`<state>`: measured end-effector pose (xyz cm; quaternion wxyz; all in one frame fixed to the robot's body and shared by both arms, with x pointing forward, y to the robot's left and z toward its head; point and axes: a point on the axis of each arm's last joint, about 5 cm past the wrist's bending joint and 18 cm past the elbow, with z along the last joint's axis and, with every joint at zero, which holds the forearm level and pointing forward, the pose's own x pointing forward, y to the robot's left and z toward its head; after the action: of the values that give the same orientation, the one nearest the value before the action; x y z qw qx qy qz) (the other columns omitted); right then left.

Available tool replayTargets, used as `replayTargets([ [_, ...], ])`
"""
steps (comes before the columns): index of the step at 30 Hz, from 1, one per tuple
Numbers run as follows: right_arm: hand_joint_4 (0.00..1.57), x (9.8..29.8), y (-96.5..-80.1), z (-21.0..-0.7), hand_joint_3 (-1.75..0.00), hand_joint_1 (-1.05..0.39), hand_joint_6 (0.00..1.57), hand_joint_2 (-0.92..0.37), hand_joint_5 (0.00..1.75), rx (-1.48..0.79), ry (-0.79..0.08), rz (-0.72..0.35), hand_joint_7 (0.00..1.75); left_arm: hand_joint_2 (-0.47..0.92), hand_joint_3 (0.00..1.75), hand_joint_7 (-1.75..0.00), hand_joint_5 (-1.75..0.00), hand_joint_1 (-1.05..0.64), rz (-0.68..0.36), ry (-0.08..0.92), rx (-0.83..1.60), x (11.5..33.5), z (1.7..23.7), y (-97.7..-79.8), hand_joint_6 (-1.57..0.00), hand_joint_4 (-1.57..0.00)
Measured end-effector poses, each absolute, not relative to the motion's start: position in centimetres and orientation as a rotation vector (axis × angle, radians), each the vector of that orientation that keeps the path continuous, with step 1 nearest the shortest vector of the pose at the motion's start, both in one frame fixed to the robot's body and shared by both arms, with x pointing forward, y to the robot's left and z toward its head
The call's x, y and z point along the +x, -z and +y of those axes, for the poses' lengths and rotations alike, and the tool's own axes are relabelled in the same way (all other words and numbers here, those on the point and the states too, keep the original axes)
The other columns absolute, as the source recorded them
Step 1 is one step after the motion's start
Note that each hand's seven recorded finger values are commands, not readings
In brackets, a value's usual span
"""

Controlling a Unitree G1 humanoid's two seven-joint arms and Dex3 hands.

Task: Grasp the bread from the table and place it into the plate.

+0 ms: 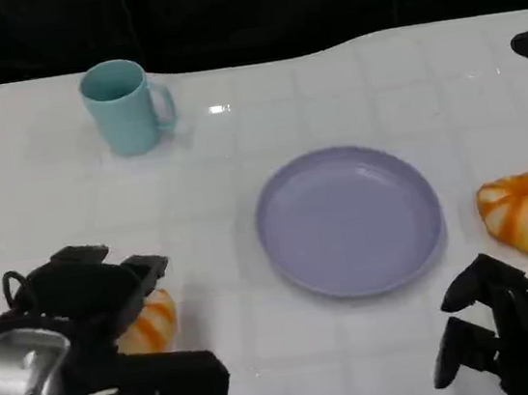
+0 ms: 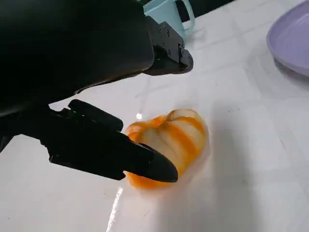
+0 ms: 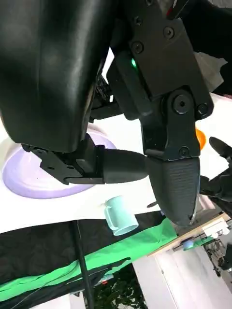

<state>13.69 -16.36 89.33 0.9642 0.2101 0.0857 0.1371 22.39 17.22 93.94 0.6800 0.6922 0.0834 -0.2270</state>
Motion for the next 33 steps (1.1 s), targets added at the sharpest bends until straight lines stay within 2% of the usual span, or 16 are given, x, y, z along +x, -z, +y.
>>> replayTargets([
  [3, 0.59, 13.6, -89.3, -16.4, -0.46, -0.53, 0.37, -0.92, 1.75, 0.425, -0.276, 0.176, 1.68, 0.85, 0.00, 0.00, -0.10, -0.56, 0.265, 0.542, 1.565, 23.2, 17.4, -92.1, -0.14, -0.06],
  [9, 0.60, 13.6, -89.3, -16.4, -0.46, -0.53, 0.37, -0.92, 1.75, 0.426, -0.275, 0.177, 1.68, 0.86, 0.00, -0.01, -0.10, -0.55, 0.281, 0.536, 1.558, 24.5, 17.1, -90.6, -0.16, -0.07],
  [15, 0.60, 13.6, -89.3, -16.4, -0.46, -0.53, 0.37, -0.92, 1.75, 0.424, -0.277, 0.176, 1.68, 0.87, 0.00, -0.02, -0.11, -0.54, 0.237, 0.518, 1.508, 24.9, 17.6, -89.2, -0.19, -0.10],
  [18, 0.60, 13.6, -89.3, -16.4, -0.46, -0.53, 0.37, -0.92, 1.75, 0.423, -0.276, 0.176, 1.68, 0.91, 0.02, -0.04, -0.15, -0.46, 0.223, 0.505, 1.493, 25.1, 17.8, -88.9, -0.26, -0.18],
  [19, 0.60, 13.6, -89.3, -16.4, -0.46, -0.53, 0.37, -0.92, 1.75, 0.423, -0.276, 0.176, 1.68, 0.92, 0.13, -0.06, -0.18, -0.38, 0.204, 0.495, 1.485, 25.1, 17.8, -88.7, -0.34, -0.28],
  [20, 0.60, 13.6, -89.3, -16.4, -0.46, -0.53, 0.37, -0.92, 1.75, 0.423, -0.276, 0.176, 1.68, 0.92, 0.17, -0.06, -0.19, -0.35, 0.185, 0.477, 1.470, 25.1, 18.0, -88.5, -0.36, -0.31],
  [25, 0.60, 13.6, -89.3, -16.4, -0.46, -0.53, 0.37, -0.92, 1.75, 0.421, -0.276, 0.176, 1.68, 0.92, 0.21, -0.06, -0.19, -0.33, 0.152, 0.432, 1.403, 25.0, 18.3, -87.9, -0.40, -0.35],
  [26, 0.60, 13.6, -89.3, -16.4, -0.46, -0.53, 0.37, -0.92, 1.75, 0.421, -0.276, 0.175, 1.68, 0.92, 0.30, -0.45, -1.01, -0.27, 0.150, 0.430, 1.401, 25.0, 18.3, -87.9, -0.73, -0.64],
  [27, 0.60, 13.6, -89.3, -16.4, -0.46, -0.53, 0.37, -0.92, 1.75, 0.420, -0.276, 0.175, 1.68, 0.92, 0.34, -0.63, -1.34, -0.25, 0.120, 0.414, 1.380, 25.0, 18.4, -87.6, -0.82, -0.71],
  [28, 0.60, 13.6, -89.3, -16.4, -0.46, -0.53, 0.38, -0.92, 1.75, 0.419, -0.276, 0.175, 1.68, 0.90, 0.43, -1.00, -1.54, -0.24, 0.074, 0.381, 1.349, 24.9, 18.4, -87.3, -0.82, -0.78],
  [29, 0.60, 13.6, -89.3, -16.4, -0.46, -0.53, 0.38, -0.92, 1.75, 0.419, -0.275, 0.176, 1.68, 0.85, 0.50, -1.44, -1.66, -0.23, 0.025, 0.341, 1.312, 24.8, 18.4, -87.0, -0.74, -0.83],
  [30, 0.60, 13.6, -89.3, -16.4, -0.46, -0.53, 0.38, -0.92, 1.75, 0.419, -0.276, 0.175, 1.68, 0.84, 0.53, -1.59, -1.70, -0.23, -0.027, 0.298, 1.269, 24.7, 18.4, -86.7, -0.71, -0.84],
  [31, 0.60, 13.6, -89.3, -16.4, -0.46, -0.53, 0.38, -0.92, 1.75, 0.419, -0.276, 0.175, 1.68, 0.83, 0.55, -1.68, -1.73, -0.23, -0.067, 0.274, 1.244, 24.6, 18.4, -86.5, -0.69, -0.86],
  [33, 0.60, 13.7, -89.3, -16.4, -0.45, -0.53, 0.38, -0.92, 1.75, 0.420, -0.276, 0.175, 1.68, 0.80, 0.60, -1.73, -1.74, -0.22, -0.112, 0.245, 1.203, 24.5, 18.3, -86.2, -0.67, -0.87],
])
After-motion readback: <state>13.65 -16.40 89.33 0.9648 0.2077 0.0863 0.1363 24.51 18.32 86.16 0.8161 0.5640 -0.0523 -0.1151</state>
